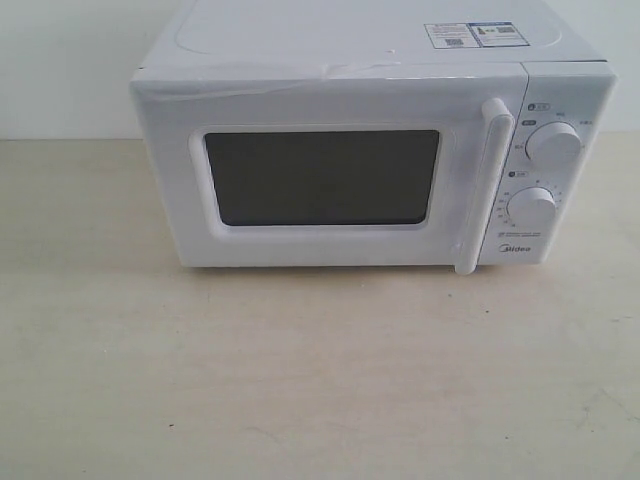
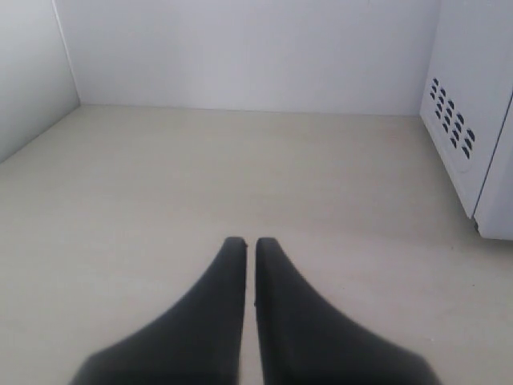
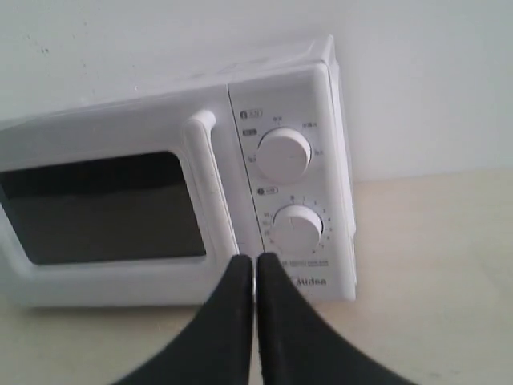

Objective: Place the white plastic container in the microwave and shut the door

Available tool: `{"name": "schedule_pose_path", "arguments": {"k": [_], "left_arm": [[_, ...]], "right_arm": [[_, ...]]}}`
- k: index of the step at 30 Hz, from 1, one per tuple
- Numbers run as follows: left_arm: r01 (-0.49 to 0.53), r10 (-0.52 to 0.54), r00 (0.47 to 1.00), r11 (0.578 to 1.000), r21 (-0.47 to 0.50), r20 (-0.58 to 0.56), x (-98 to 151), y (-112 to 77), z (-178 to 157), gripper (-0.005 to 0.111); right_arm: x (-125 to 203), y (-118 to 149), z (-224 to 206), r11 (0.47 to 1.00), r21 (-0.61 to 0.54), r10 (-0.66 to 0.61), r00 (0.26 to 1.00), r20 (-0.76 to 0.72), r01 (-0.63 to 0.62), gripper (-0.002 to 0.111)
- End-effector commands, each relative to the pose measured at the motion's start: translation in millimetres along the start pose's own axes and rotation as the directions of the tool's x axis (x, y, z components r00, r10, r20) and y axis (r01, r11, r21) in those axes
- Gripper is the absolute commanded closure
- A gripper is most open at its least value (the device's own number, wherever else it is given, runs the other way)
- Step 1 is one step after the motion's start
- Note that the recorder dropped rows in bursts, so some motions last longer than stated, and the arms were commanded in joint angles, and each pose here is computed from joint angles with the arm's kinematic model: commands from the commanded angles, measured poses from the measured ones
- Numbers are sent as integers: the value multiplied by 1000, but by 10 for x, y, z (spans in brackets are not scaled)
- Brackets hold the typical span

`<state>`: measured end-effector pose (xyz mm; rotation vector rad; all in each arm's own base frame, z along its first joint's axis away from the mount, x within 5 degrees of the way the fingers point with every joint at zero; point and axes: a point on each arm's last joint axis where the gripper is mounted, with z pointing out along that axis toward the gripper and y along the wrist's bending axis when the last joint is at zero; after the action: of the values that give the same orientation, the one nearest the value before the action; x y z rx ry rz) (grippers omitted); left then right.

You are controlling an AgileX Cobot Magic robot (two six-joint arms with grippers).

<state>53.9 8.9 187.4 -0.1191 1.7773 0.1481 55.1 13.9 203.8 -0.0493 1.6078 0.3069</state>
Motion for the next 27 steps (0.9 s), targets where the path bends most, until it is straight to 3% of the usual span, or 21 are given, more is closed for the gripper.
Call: {"name": "schedule_pose_path", "arguments": {"k": [1,6,27], "left_arm": [[10,-10,1000,1000,-3,3,6,1,0,102],[10,-10,1000,1000,-3,3,6,1,0,102],[10,-10,1000,1000,-3,3,6,1,0,102]], "right_arm": [[130,-41,-12,999,41,-30,991,-131,35,108],[209,-58,-27,998,59,-22,976,-218,36,108],[208,-57,-26,998,58,-19,976,-216,32,108]]}}
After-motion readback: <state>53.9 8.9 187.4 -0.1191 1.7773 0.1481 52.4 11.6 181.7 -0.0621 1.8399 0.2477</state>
